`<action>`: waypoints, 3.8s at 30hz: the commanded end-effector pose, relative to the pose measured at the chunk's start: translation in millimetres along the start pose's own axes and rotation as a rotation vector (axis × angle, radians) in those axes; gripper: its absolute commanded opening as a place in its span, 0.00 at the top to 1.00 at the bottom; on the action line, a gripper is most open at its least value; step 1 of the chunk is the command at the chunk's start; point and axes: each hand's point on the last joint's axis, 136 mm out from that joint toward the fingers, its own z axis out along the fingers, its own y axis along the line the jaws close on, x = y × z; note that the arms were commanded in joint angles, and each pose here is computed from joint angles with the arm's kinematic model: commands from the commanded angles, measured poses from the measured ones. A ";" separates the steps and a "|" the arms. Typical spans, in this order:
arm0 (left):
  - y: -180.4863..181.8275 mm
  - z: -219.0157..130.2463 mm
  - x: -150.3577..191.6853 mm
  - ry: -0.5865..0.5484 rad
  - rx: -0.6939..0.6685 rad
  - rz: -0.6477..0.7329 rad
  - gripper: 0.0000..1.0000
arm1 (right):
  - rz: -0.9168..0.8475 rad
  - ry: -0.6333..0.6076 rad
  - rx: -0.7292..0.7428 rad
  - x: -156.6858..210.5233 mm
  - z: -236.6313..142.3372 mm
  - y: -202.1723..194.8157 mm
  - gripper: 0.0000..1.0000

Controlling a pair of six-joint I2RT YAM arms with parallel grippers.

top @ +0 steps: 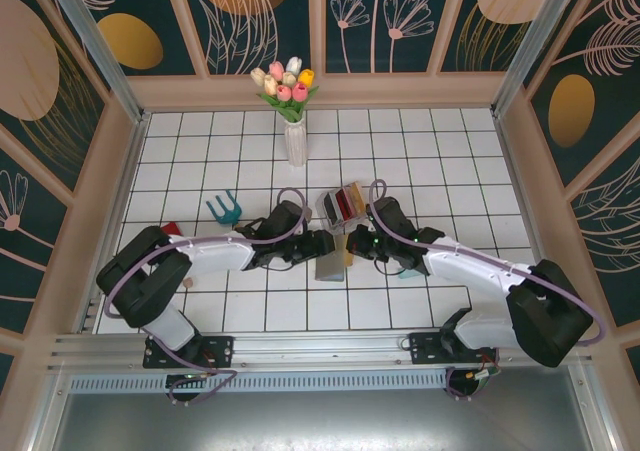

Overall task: Put the credit cards into the card holder
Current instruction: Open the card holder at the center of the table.

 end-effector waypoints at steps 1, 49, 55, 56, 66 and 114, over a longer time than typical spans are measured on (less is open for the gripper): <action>-10.2 -8.6 -1.5 -0.025 0.032 0.022 0.32 | 0.021 -0.002 -0.114 -2.6 -3.1 19.6 0.97; 1.4 -19.6 -3.4 -0.066 -0.024 0.018 0.88 | 0.195 0.067 -0.402 2.8 -1.8 34.0 1.00; 6.5 -29.4 -6.0 -0.090 -0.067 0.036 1.00 | 0.181 -0.006 -0.203 -5.9 0.3 7.7 1.00; 7.4 -31.9 -6.2 -0.097 -0.072 0.043 1.00 | 0.160 -0.026 -0.151 -8.1 -1.5 2.7 1.00; 32.3 -43.9 -2.6 -0.080 -0.134 0.051 1.00 | 0.048 -0.004 0.019 -1.6 5.3 -9.1 1.00; 61.8 -34.7 2.2 -0.093 -0.071 -0.098 0.99 | -0.020 -0.019 0.104 -4.8 2.1 6.6 0.99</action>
